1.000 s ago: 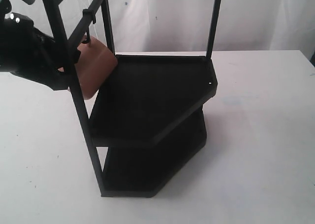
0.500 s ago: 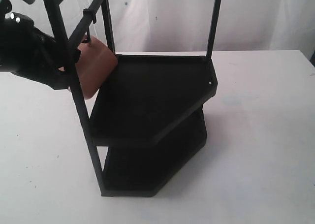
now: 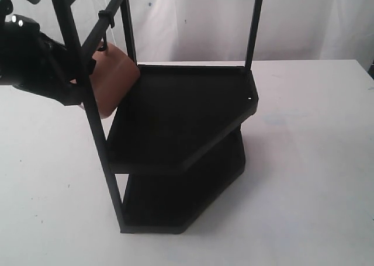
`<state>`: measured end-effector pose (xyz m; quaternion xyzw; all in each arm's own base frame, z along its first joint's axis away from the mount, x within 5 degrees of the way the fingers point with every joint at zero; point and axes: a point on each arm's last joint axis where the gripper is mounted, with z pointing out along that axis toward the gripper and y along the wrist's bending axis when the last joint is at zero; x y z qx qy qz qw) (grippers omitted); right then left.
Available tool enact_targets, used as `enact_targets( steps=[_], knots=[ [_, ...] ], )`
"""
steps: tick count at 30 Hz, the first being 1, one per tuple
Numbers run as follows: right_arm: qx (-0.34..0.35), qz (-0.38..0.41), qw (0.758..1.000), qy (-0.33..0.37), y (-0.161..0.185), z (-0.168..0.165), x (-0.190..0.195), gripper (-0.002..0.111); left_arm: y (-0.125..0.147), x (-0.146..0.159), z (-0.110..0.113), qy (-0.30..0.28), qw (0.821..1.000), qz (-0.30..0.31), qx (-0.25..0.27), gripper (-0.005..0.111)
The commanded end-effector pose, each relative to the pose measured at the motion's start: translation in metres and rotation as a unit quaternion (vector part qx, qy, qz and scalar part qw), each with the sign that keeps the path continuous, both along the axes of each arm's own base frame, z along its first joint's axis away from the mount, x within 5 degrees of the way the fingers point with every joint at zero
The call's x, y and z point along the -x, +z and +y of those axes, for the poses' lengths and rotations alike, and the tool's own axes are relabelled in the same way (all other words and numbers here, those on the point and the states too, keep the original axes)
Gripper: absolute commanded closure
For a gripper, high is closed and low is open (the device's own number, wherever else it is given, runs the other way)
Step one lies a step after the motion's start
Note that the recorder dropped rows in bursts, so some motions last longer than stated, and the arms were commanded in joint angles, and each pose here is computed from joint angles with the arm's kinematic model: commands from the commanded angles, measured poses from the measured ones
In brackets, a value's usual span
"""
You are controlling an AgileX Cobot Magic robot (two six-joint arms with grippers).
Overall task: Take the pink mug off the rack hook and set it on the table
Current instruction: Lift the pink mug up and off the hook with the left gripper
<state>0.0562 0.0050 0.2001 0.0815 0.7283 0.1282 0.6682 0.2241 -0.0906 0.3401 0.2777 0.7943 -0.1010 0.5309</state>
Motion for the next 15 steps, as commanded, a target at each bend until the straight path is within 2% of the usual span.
enact_targets(
  steps=[1, 15],
  knots=[
    [0.001, -0.001, 1.0, -0.001, -0.0013, -0.0001, 0.0001, 0.108, 0.0103, 0.0087, 0.0024, 0.007, 1.0, -0.019, 0.023, 0.107],
    [0.001, -0.001, 1.0, -0.001, -0.0013, -0.0001, 0.0001, 0.108, 0.015, 0.0128, 0.0045, 0.007, 0.999, -0.035, 0.017, 0.107]
  ],
)
